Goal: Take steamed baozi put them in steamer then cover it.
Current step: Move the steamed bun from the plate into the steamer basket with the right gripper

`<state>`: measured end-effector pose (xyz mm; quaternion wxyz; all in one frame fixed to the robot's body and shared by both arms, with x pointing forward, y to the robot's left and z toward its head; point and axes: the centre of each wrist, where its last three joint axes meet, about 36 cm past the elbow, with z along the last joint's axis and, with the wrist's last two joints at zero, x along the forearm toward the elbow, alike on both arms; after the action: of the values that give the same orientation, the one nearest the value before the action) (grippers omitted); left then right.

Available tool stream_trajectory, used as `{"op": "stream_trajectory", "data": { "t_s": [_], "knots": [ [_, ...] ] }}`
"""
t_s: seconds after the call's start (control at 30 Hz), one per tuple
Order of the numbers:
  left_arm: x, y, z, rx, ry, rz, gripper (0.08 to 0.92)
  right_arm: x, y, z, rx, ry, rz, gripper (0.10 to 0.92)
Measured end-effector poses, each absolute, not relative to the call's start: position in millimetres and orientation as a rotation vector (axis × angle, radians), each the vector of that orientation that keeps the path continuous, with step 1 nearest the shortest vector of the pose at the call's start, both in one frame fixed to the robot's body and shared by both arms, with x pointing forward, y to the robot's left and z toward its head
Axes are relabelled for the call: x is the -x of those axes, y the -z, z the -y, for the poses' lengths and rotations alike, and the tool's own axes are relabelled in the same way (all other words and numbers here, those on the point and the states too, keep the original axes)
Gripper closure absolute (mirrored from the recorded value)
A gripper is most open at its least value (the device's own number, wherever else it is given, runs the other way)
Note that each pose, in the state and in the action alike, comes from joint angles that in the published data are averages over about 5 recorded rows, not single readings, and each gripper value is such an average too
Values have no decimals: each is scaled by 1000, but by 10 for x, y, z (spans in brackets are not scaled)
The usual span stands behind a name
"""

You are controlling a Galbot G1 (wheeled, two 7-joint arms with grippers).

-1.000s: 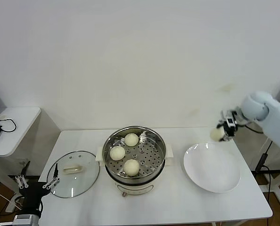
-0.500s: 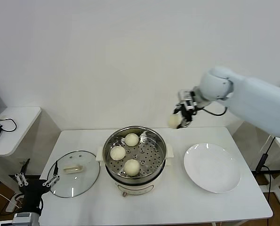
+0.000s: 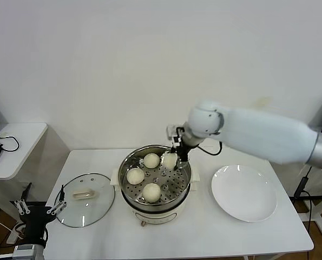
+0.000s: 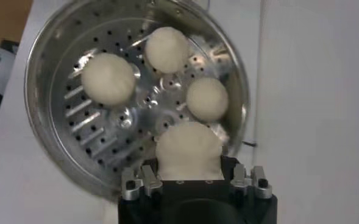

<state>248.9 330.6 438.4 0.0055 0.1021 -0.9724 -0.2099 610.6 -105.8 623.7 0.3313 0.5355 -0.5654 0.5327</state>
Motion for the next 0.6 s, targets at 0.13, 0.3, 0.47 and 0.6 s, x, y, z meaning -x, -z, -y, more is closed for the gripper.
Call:
{"op": "stream_trajectory", "data": {
  "t_s": [0.13,0.3,0.47,0.6],
  "knots": [
    [-2501,-4390,-3312,-323,659,3047,177,-6112,-6066,1019,-1385,-1378,1458,399],
    [-2516,-4375,-3313,-323,655,3048,177,-6120,-5928,983,-1367,-1376,1449,398],
    [-2519,-4371,-3318,-323,655,3047,177,-6129,-5820,951,-1355,-1382,1446,395],
    [-2511,-4368,-3325,-324,655,3045,177,-6137,-5772,923,-1349,-1382,1449,394]
  ]
}}
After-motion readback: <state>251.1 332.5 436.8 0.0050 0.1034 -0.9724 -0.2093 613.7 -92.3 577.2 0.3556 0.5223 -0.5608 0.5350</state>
